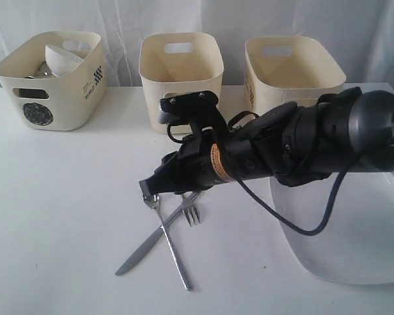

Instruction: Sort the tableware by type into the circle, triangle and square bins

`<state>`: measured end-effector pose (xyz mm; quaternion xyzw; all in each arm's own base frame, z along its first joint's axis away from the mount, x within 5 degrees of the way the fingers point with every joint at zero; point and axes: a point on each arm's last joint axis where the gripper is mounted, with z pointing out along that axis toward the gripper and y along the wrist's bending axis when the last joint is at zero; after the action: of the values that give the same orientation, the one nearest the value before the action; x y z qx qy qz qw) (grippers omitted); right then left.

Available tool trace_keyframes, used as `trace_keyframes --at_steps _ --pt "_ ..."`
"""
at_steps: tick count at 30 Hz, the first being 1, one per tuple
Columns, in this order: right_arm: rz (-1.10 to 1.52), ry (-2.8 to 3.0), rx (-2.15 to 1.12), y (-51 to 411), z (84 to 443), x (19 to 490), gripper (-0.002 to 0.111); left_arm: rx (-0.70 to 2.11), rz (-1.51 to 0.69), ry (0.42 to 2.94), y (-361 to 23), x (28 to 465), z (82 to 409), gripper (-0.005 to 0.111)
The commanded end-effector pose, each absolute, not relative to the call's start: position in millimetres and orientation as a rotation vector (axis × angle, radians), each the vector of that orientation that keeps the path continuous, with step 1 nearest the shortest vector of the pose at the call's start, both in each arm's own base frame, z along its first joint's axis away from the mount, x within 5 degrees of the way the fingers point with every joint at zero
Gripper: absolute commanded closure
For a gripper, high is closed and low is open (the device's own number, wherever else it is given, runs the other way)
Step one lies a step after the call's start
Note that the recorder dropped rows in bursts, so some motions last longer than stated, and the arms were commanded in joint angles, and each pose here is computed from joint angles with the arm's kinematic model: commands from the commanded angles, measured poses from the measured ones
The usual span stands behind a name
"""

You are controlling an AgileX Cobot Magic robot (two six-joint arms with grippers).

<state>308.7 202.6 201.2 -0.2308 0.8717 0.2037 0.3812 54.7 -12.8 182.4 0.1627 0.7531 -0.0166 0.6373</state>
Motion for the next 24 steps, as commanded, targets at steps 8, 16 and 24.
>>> trace_keyframes --at_steps 8,16,24 --pt "0.452 2.159 -0.597 201.2 217.8 300.5 0.077 0.369 -0.05 1.715 -13.2 54.5 182.0 0.107" --pt "0.475 2.162 -0.645 203.1 215.1 296.5 0.077 0.369 -0.05 1.715 -13.2 54.5 182.0 0.107" --pt "0.211 2.076 -0.826 194.5 210.1 293.7 0.077 0.369 -0.05 1.715 -13.2 54.5 182.0 0.107"
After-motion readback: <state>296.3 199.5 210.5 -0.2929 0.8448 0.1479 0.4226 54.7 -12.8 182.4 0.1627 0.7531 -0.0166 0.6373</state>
